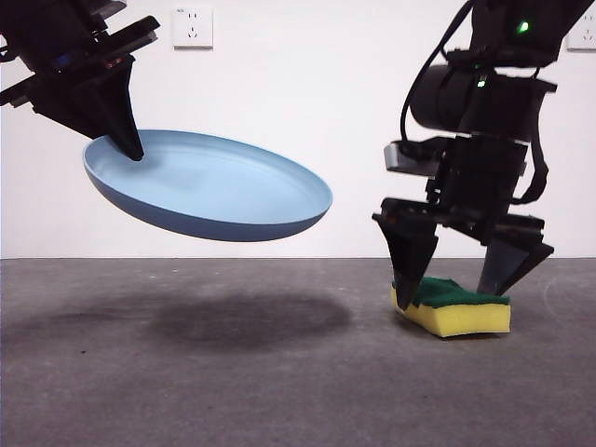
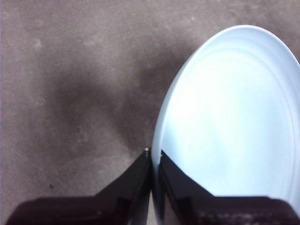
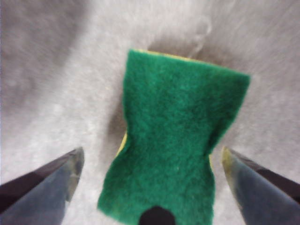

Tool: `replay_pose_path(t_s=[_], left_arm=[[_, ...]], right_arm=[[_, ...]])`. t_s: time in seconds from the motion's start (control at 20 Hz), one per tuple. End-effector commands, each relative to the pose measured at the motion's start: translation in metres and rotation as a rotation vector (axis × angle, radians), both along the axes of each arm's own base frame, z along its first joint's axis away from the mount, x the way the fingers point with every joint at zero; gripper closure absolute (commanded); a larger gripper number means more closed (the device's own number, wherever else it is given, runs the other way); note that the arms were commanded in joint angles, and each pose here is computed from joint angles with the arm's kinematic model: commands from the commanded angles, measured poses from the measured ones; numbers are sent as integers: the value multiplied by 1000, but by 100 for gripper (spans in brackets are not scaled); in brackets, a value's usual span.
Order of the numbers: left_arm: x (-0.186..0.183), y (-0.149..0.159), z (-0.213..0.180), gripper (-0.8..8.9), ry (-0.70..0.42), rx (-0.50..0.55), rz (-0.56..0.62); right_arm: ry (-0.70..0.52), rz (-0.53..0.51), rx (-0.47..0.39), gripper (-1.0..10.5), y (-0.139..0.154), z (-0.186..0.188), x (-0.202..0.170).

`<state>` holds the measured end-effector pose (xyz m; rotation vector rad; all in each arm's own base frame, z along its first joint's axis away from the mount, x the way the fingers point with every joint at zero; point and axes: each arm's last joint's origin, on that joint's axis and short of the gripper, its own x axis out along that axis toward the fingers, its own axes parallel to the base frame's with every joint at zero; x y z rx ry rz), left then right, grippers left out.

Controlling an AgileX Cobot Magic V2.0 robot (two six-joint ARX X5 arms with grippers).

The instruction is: Pick up the plate,pick up the cloth,clean the plate with the cloth

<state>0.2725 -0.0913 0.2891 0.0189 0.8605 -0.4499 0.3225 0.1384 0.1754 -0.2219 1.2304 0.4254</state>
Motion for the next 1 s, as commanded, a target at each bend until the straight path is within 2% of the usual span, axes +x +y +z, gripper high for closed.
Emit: replay_pose_path(t_s=[0.05, 0.15, 0.35, 0.45, 0.6, 0.7, 0.85, 0.9, 1.0], left_arm=[[0, -1, -1, 821, -1, 6, -13], [0, -1, -1, 821, 4, 8, -13], [0, -1, -1, 821, 2, 10, -11], [0, -1, -1, 821, -2, 12, -8], [2, -1, -2, 821, -6, 22, 2], [4, -1, -4, 821, -13, 46, 24], [8, -3, -5, 821, -27, 35, 31], [8, -5, -5, 821, -33, 32, 25], [5, -14, -4, 821, -29, 11, 8]], right_arm=[[2, 5, -6, 645, 1, -7, 2], [-1, 5, -5, 800, 1, -7, 3], [-3, 5, -3, 943, 2, -6, 3], [-18, 5, 4, 958, 1, 0, 2], [-94, -21, 57, 959, -1, 30, -6], [-158, -12, 124, 959, -2, 58, -17], [-223, 85, 359, 959, 4, 101, -39], [-251, 125, 407, 959, 9, 111, -45], [-324, 194, 445, 959, 25, 124, -57]])
